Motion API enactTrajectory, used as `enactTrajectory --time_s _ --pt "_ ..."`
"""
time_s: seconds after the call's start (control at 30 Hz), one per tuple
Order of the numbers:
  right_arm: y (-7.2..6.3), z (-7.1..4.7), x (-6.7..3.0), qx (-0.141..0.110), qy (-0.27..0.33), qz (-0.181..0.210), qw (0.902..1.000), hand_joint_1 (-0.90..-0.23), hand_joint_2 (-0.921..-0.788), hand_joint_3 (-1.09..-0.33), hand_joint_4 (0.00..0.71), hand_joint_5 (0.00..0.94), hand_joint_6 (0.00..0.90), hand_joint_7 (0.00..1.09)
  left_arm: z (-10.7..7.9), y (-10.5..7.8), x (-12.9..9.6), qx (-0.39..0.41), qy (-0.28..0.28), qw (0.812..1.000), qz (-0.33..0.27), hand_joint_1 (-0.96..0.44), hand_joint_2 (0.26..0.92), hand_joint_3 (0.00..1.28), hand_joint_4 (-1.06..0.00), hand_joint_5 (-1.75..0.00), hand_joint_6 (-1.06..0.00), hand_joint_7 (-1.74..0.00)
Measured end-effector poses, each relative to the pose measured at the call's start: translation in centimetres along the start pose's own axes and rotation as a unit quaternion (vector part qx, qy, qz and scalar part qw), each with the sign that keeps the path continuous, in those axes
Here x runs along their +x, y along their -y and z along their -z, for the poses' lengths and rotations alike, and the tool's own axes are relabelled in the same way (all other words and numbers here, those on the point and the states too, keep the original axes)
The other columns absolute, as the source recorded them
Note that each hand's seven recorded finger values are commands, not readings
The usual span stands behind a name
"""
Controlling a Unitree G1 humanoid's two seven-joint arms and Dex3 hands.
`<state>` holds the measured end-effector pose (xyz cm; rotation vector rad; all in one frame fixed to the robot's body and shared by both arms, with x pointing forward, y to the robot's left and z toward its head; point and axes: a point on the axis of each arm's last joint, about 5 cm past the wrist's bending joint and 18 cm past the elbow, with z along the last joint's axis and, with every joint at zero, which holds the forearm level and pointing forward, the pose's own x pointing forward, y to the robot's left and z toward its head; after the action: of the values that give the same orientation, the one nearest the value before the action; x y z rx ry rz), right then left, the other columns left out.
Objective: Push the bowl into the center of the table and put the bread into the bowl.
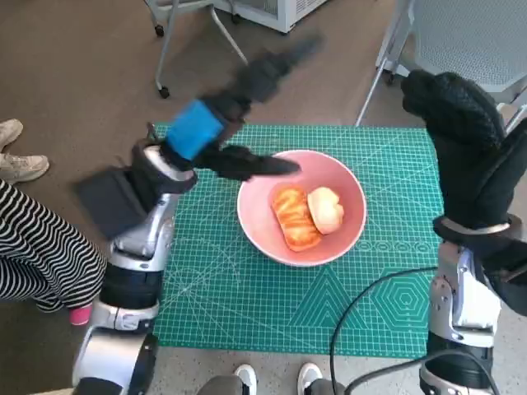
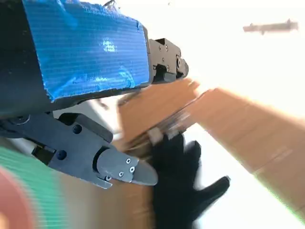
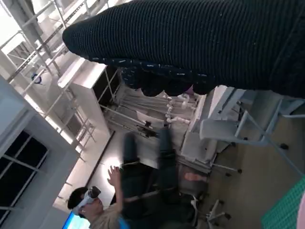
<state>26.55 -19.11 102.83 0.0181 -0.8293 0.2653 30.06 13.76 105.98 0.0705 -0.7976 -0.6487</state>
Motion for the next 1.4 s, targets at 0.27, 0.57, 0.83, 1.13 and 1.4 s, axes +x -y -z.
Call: enactTrajectory --time_s 0.27,0.57,0.83,1.13,1.4 --pt "-0.6 -0.6 1.09 -0.013 0.015 -0.011 0.9997 -0.669 -0.921 -0.688 0.153 0.011 0.011 0.60 0.5 0.7 -1.2 -0.064 0.019 0.996 -0.055 -0.70 0.921 0.34 -0.04 -0.01 0.00 -0.40" --pt "-0.9 -0.7 1.84 -0.011 0.024 -0.016 0.9995 -0.692 -0.921 -0.683 0.165 0.015 0.029 0.60 0.6 0.2 -2.0 -0.065 0.015 0.996 -0.064 -0.71 0.921 0.37 -0.05 -0.01 0.00 -0.40" --pt "-1.0 -0.6 1.97 -0.008 0.022 -0.017 0.9996 -0.691 -0.921 -0.681 0.166 0.013 0.028 0.60 0.8 0.2 -2.4 -0.061 0.011 0.996 -0.063 -0.72 0.921 0.41 -0.04 -0.01 0.00 -0.35" --pt "-1.3 -0.5 2.05 -0.005 0.022 -0.018 0.9996 -0.681 -0.921 -0.681 0.167 0.011 0.029 0.60 0.8 0.2 -2.6 -0.047 0.027 0.996 -0.068 -0.73 0.921 0.43 -0.03 0.00 0.00 -0.33" --pt "-1.5 -0.5 2.13 -0.004 0.018 -0.016 0.9997 -0.686 -0.921 -0.681 0.166 0.009 0.022 0.60 1.2 0.2 -2.8 -0.047 0.028 0.996 -0.071 -0.73 0.921 0.43 -0.03 0.00 0.00 -0.33"
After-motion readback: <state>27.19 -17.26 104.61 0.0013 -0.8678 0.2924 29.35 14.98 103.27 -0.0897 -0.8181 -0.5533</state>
